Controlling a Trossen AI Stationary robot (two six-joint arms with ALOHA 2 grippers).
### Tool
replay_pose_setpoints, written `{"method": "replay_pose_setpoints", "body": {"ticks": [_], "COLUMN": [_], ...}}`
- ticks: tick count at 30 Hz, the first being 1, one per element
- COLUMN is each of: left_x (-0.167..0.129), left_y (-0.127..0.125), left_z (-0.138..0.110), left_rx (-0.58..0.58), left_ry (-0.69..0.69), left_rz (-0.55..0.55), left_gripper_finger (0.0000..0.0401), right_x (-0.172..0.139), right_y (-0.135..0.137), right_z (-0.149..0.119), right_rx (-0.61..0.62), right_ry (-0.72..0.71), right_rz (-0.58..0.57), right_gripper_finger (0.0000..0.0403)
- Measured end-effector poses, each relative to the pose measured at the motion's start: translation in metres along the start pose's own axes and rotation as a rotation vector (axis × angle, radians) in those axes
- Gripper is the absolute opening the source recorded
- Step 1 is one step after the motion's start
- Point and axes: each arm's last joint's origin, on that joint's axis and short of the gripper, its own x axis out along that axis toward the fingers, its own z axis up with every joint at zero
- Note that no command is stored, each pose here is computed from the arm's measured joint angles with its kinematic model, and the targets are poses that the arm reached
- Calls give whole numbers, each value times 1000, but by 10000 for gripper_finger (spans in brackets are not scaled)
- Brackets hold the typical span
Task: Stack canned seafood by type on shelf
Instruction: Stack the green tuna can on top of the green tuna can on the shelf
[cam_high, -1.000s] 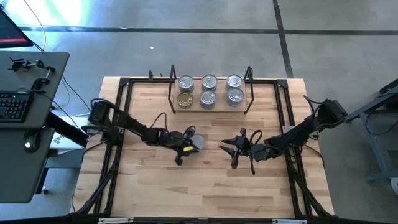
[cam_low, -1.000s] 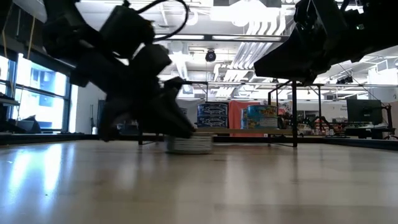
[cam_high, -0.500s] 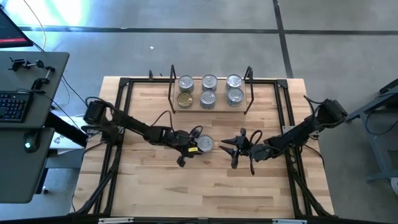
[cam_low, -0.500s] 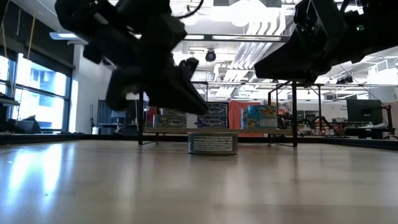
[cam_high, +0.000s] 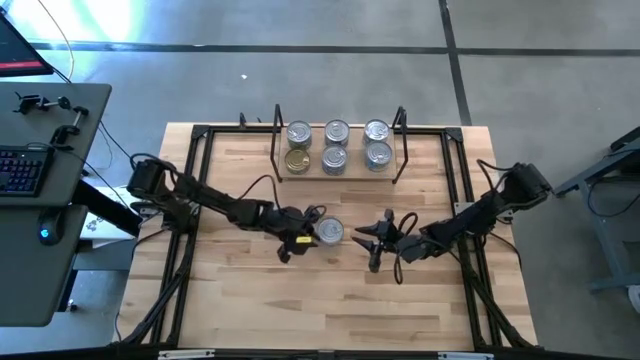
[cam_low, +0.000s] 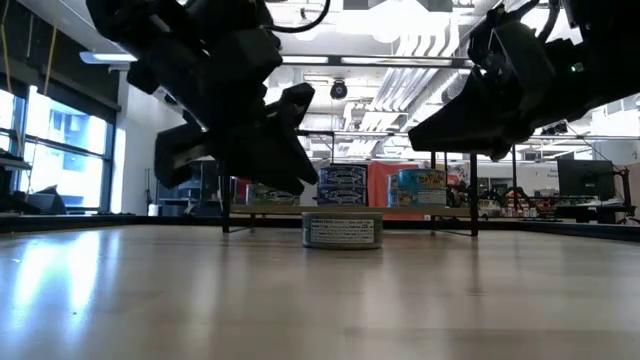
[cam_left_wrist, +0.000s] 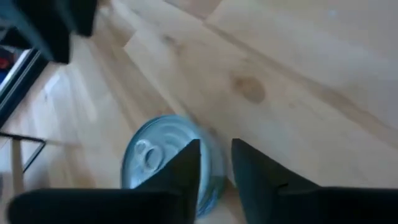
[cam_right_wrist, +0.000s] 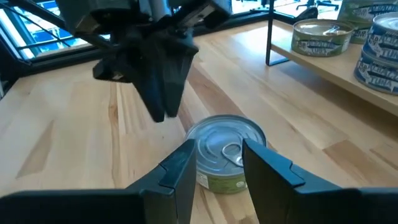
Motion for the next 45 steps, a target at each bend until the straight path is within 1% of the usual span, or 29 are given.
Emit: {"method": "replay_pose_setpoints", "body": {"ticks": [3, 5, 8, 10, 14, 20, 23, 25, 27, 32, 33, 35, 38, 41, 45], "left_x": [0, -1, -1, -1, 4, 22, 28, 31, 31, 31, 31, 31, 30, 26, 17], "left_y": [5, 9, 12, 13, 12, 5, 5, 4, 4, 4, 3, 0, -7, -15, -23], "left_z": [-5, -9, -15, -18, -24, -33, -34, -36, -36, -34, -33, -31, -23, -13, -2], "left_rx": [-2, 16, 72, 116, 182, 236, 243, 217, 173, -32, -64, -113, -148, -164, -171], "left_ry": [14, 28, 38, 38, 36, 46, 48, 57, 62, 58, 61, 73, 108, 138, 181], "left_rz": [11, 16, 0, -20, -40, -48, -22, -6, -1, 6, 5, 5, 42, 86, 112], "left_gripper_finger": [122, 150, 174, 175, 152, 128, 120, 108, 88, 19, 10, 6, 5, 2, 1], "right_x": [1, 1, 1, 1, 1, 1, 1, 1, 1, 1, 1, 1, 1, 1, 1], "right_y": [0, 1, 1, 1, 1, 1, 1, 1, 2, 2, 1, 2, 2, 2, 1], "right_z": [-1, -1, 1, 1, 1, 1, 2, 2, 2, 2, 2, 2, 2, 2, 1], "right_rx": [0, 3, 3, 1, -2, -13, -12, -13, -13, -13, -13, -13, -13, -13, -14], "right_ry": [1, -6, -18, -23, -22, -25, -27, -27, -27, -27, -26, -27, -27, -27, -25], "right_rz": [0, 2, 8, 9, 9, 10, 11, 11, 11, 11, 11, 11, 11, 12, 11], "right_gripper_finger": [121, 121, 121, 121, 121, 121, 121, 121, 121, 121, 121, 121, 121, 121, 121]}}
